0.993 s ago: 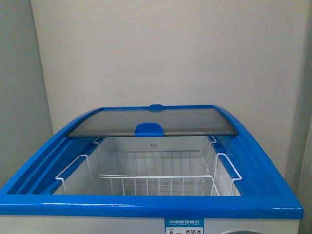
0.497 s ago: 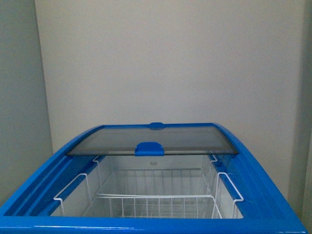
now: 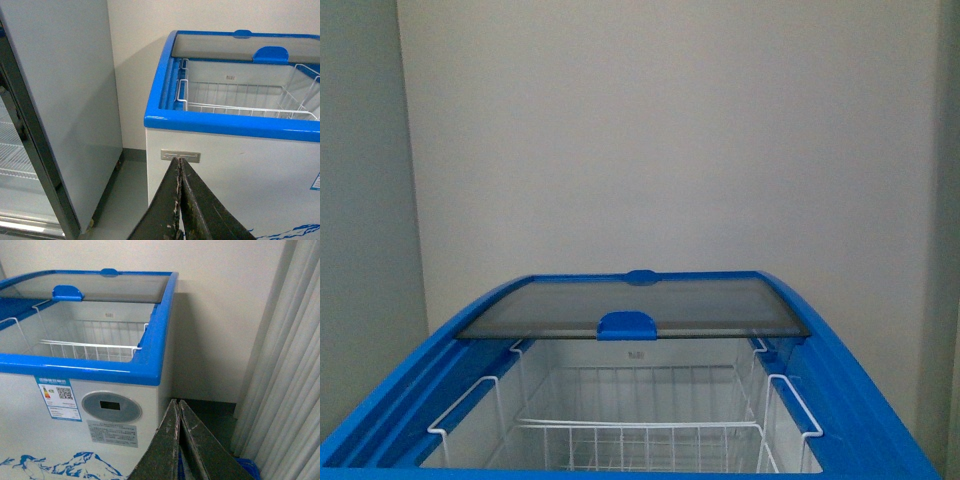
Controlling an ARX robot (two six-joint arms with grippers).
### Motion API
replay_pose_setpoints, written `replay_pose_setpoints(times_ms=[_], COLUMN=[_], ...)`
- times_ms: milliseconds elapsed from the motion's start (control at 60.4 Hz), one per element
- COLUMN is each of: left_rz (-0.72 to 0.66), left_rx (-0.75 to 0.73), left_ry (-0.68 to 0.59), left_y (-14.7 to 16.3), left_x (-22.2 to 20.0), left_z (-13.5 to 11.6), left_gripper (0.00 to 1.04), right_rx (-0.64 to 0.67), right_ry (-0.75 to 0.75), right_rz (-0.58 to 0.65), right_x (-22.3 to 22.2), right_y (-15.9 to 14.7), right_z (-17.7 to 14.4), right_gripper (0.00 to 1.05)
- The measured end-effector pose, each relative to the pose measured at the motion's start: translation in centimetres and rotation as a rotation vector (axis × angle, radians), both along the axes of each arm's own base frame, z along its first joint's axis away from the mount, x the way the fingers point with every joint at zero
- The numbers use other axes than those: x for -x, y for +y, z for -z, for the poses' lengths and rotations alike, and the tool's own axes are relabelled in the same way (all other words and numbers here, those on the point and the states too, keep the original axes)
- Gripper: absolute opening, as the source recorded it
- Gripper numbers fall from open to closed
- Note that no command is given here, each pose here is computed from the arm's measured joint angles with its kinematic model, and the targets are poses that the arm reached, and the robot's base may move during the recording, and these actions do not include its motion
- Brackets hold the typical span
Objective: Put drink in fridge
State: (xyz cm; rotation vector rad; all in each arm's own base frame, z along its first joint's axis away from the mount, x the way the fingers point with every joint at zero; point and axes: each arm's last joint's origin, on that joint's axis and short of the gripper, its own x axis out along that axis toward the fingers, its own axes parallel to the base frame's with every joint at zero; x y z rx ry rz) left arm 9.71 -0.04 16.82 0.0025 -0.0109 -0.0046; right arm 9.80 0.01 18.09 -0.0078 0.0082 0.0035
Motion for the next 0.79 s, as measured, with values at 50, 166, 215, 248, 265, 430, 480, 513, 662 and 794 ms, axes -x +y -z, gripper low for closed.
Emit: replay_pose_setpoints(times_ms=[50,166,215,248,265,430,480,513,662,794], left_rz=[0.000,0.000,0.000,0.000,0.000,0.000,0.000,0.000,0.000,0.000], left_rx=[0.000,0.000,0.000,0.000,0.000,0.000,0.000,0.000,0.000,0.000], left_ry=[0.000,0.000,0.000,0.000,0.000,0.000,0.000,0.000,0.000,0.000], left_y=[0.0,0.0,0.0,0.0,0.0,0.0,0.0,0.0,0.0,0.0], left_x=[0.0,0.0,0.0,0.0,0.0,0.0,0.0,0.0,0.0,0.0], left_z=[0.0,0.0,0.0,0.0,0.0,0.0,0.0,0.0,0.0,0.0], left_gripper=[0.03,0.03,0.03,0.03,0.03,0.03,0.03,0.03,0.12,0.32], right_rx=[0.000,0.000,0.000,0.000,0.000,0.000,0.000,0.000,0.000,0.000], right_ry=[0.000,0.001,0.001,-0.003,-0.005,-0.013,-0.015,-0.015,-0.016,-0.016], right_rz=[0.000,0.000,0.000,0.000,0.000,0.002,0.002,0.002,0.002,0.002], right_x=[0.0,0.0,0.0,0.0,0.0,0.1,0.1,0.1,0.1,0.1], right_y=[0.0,0.0,0.0,0.0,0.0,0.0,0.0,0.0,0.0,0.0], right_z=[0.1,0.5,0.6,0.7,0.8,1.3,1.3,1.3,1.3,1.2], right_gripper=[0.03,0.03,0.03,0.03,0.03,0.03,0.03,0.03,0.15,0.35])
